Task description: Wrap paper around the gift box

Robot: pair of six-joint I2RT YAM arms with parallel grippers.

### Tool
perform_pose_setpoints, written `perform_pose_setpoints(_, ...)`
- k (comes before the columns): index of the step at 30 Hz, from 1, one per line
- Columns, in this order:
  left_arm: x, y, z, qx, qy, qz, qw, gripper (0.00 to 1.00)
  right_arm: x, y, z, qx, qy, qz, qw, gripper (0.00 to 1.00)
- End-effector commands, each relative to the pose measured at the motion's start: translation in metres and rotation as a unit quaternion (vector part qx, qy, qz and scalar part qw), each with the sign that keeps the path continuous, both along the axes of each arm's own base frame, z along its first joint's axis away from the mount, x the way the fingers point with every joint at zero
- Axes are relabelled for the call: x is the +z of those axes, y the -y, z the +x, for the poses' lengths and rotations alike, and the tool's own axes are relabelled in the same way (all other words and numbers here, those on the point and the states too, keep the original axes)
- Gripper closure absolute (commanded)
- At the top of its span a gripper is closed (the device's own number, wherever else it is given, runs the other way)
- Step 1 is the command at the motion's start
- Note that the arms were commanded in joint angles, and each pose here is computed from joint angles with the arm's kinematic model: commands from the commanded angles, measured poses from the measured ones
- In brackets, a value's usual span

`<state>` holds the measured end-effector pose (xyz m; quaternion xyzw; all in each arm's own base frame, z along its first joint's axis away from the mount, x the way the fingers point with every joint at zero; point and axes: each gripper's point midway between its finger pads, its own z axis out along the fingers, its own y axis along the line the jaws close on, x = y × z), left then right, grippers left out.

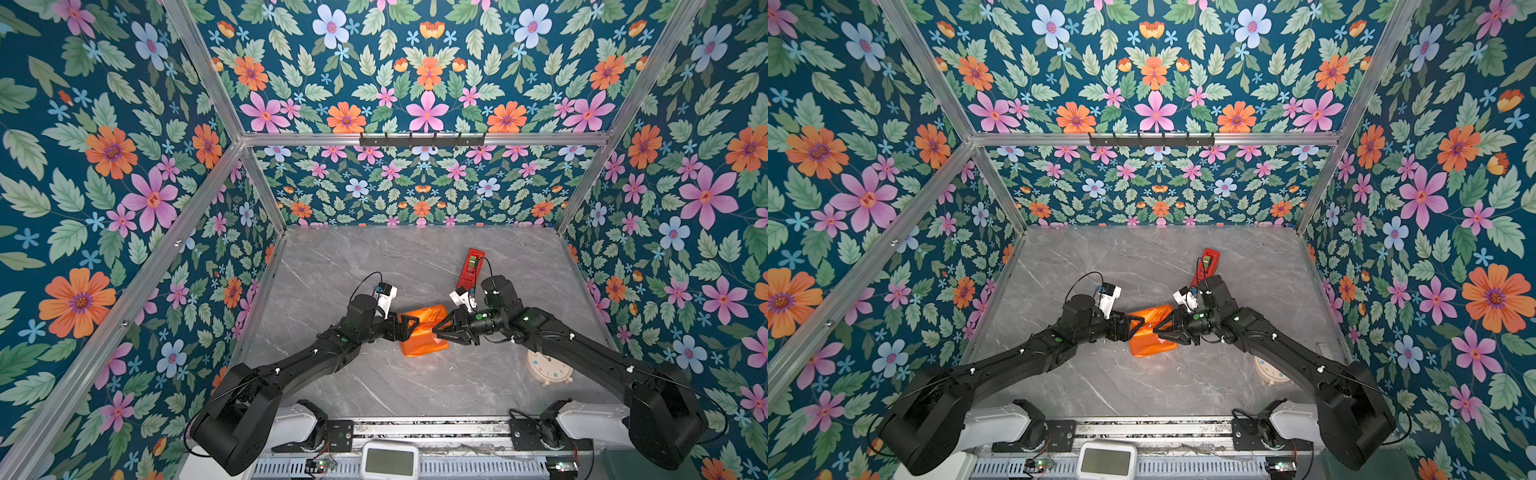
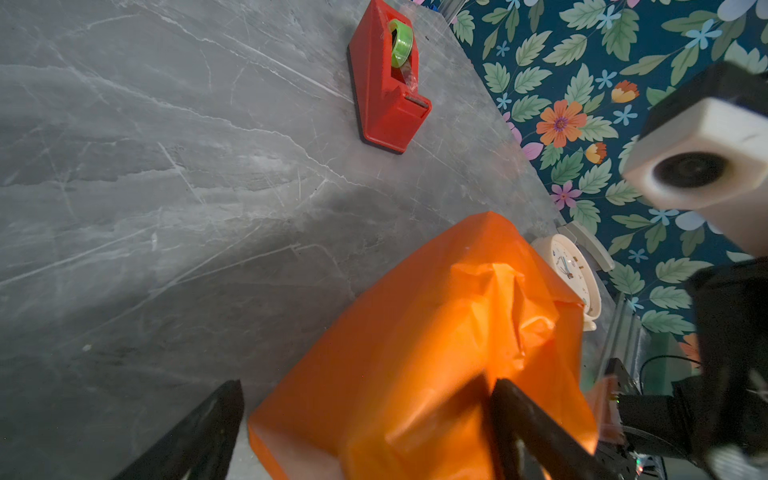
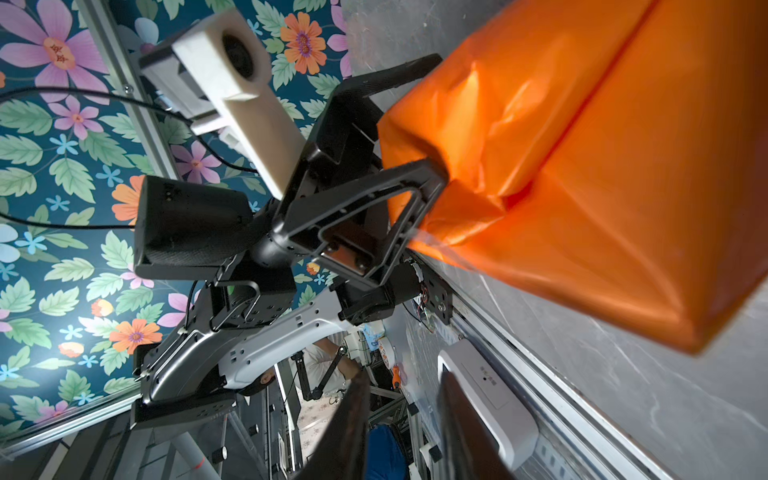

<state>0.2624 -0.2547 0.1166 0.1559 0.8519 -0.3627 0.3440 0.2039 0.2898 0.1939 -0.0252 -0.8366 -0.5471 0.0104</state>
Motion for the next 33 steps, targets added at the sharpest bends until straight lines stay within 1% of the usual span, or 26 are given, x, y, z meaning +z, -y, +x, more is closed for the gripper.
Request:
perform_pose_setpoints(1, -0.036, -0.014, -0.019, -0.009, -0.052, 0.062, 0.997, 0.06, 0.009, 0.000, -0.004, 0.014, 0.015, 0.007, 1.000, 0.88)
perform_pose_setpoints(3, -0.036, -0.014, -0.019, -0.009, -0.052, 0.062, 0.997, 0.06, 0.012, -0.001, -0.003, 0.015, 0.017, 0.010, 1.000, 1.00)
perform_pose_setpoints(6, -0.036, -0.014, -0.019, -0.010, -0.051, 0.063, 0.997, 0.06, 0.015, -0.002, -0.003, 0.019, 0.027, 0.009, 0.999, 1.00)
perform_pose_setpoints(7, -0.036, -0.014, -0.019, -0.010, -0.051, 0.062, 0.997, 0.06, 0.012, 0.002, -0.002, 0.016, 0.032, -0.008, 0.999, 1.00)
perform_pose_setpoints(9, -0.037, -0.014, -0.019, -0.010, -0.053, 0.062, 0.997, 0.06, -0.001, 0.014, 0.001, 0.003, 0.052, -0.071, 0.996, 1.00)
perform_pose_setpoints(10, -0.037, -0.014, -0.019, -0.010, -0.052, 0.062, 0.997, 0.06, -0.002, 0.017, 0.002, 0.003, 0.065, -0.087, 0.994, 0.96)
perform_pose_setpoints(13, -0.038, -0.013, -0.019, -0.011, -0.054, 0.062, 0.997, 0.06, 0.008, 0.007, 0.008, 0.007, 0.097, -0.073, 0.993, 0.93)
perform_pose_setpoints(17, -0.039, -0.013, -0.019, -0.011, -0.055, 0.063, 0.996, 0.06, 0.004, 0.000, 0.018, 0.015, 0.109, -0.092, 0.990, 0.94)
perform_pose_setpoints(18, -0.040, -0.013, -0.019, -0.011, -0.055, 0.063, 0.996, 0.06, 0.004, -0.003, 0.021, 0.016, 0.112, -0.090, 0.990, 0.94)
perform_pose_setpoints(27, -0.041, -0.014, -0.019, -0.010, -0.056, 0.066, 0.996, 0.06, -0.001, -0.022, 0.039, 0.031, 0.111, -0.084, 0.990, 0.97)
perform_pose_setpoints(33, -0.038, -0.015, -0.019, -0.010, -0.053, 0.066, 0.996, 0.06, -0.004, -0.022, 0.046, 0.023, 0.118, -0.096, 0.988, 0.98)
